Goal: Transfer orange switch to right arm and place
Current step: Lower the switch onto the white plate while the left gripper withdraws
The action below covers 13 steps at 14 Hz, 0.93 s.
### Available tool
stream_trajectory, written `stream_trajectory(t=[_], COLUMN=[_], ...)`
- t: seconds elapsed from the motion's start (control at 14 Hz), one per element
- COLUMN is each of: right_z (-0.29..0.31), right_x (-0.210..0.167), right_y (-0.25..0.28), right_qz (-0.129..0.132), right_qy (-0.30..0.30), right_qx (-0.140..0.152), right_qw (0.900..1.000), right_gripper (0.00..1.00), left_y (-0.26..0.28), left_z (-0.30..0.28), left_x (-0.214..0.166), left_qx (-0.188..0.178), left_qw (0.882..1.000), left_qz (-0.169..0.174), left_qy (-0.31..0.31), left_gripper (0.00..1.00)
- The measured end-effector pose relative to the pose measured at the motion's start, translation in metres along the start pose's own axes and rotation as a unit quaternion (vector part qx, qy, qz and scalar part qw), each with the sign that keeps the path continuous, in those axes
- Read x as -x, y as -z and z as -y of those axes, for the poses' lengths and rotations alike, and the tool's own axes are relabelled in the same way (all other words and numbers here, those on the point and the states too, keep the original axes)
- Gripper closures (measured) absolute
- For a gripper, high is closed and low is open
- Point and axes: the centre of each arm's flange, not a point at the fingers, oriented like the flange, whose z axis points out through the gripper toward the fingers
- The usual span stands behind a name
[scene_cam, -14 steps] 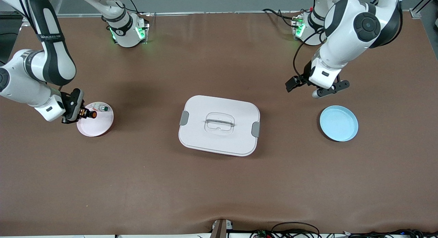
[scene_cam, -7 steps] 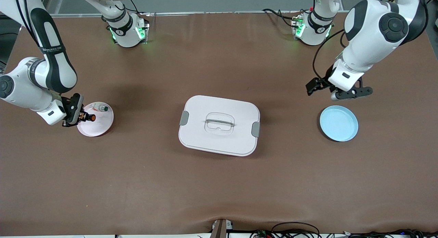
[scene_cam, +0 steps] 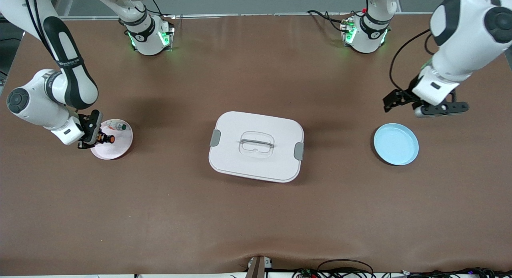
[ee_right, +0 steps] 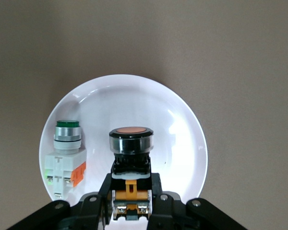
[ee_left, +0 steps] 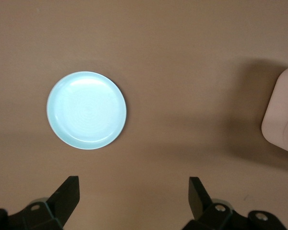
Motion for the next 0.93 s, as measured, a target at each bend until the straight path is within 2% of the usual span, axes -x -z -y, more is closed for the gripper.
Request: stream_trajectory(t=[0.36, 0.72, 0.93], right_z=[0.009, 0.009, 0.003], right_x=[0.010, 0.014, 0.014], right_y=[-0.037, -0.045, -0.040], right_qz=[0.012, 0.014, 0.014], right_qy=[-0.006, -0.007, -0.007], right_qx=[0.017, 0.018, 0.025], right_qw=[1.000, 1.000, 1.000], right_gripper=[0.67, 0.67, 0.42], left_y=[0.043, 0.066, 0.066], left_z=[0.013, 0.013, 0.013], left_x=[-0.019, -0.043, -0.047], left_qx=[0.008, 0.021, 0.023], left_qw=[1.000, 0.999, 0.999], left_qz=[-0.027, -0.030, -0.028], left_qy=[0.009, 0.008, 0.008], left_gripper=[0.00, 0.00, 0.00])
